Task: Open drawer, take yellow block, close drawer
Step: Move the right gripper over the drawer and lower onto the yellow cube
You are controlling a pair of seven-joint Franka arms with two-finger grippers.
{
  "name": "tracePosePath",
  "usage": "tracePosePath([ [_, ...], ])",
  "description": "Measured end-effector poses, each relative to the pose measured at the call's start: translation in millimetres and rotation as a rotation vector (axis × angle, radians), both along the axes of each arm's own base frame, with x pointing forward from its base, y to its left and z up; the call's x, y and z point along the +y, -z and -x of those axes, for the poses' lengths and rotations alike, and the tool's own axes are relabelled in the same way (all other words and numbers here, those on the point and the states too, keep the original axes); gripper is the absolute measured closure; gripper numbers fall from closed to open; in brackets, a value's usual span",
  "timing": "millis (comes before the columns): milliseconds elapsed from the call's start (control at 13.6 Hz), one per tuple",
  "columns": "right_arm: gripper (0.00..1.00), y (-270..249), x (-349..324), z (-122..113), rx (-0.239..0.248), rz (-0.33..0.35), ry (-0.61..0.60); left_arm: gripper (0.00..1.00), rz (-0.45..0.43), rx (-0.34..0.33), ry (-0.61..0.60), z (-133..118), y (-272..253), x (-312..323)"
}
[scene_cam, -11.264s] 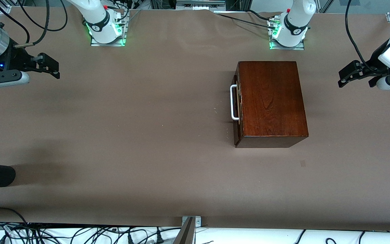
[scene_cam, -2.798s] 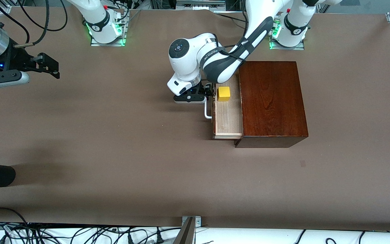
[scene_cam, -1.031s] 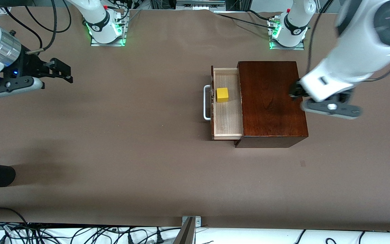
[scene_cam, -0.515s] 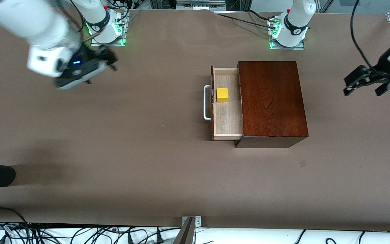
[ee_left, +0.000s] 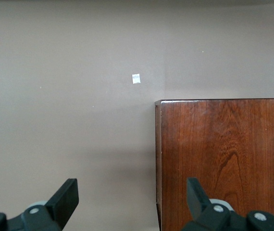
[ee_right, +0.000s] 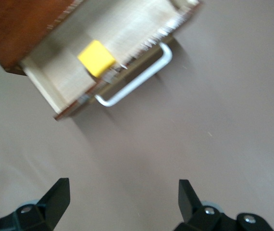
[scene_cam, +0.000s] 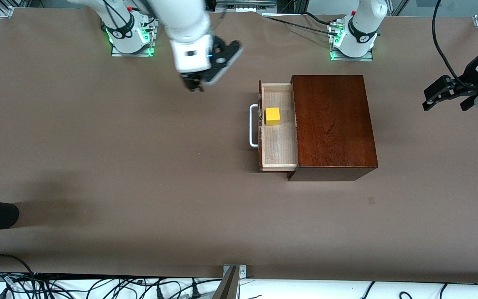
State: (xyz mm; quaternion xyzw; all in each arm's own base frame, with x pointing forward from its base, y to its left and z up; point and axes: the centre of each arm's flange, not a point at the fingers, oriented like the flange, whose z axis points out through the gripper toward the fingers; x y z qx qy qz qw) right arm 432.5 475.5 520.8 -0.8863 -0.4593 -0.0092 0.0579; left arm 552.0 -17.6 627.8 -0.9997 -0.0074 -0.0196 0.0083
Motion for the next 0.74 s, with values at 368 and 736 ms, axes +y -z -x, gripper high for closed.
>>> tracePosePath([
  [368, 0.0, 69.8, 101.2, 19.2, -0.063, 0.031, -0.266, 0.0, 0.0, 0.009, -0.003, 0.8, 1.0, 1.6],
  [736, 0.0, 123.8, 137.1, 6.4, -0.117, 0.04, -0.529, 0.0, 0.0, 0.011, -0.003, 1.1, 1.2, 1.7],
])
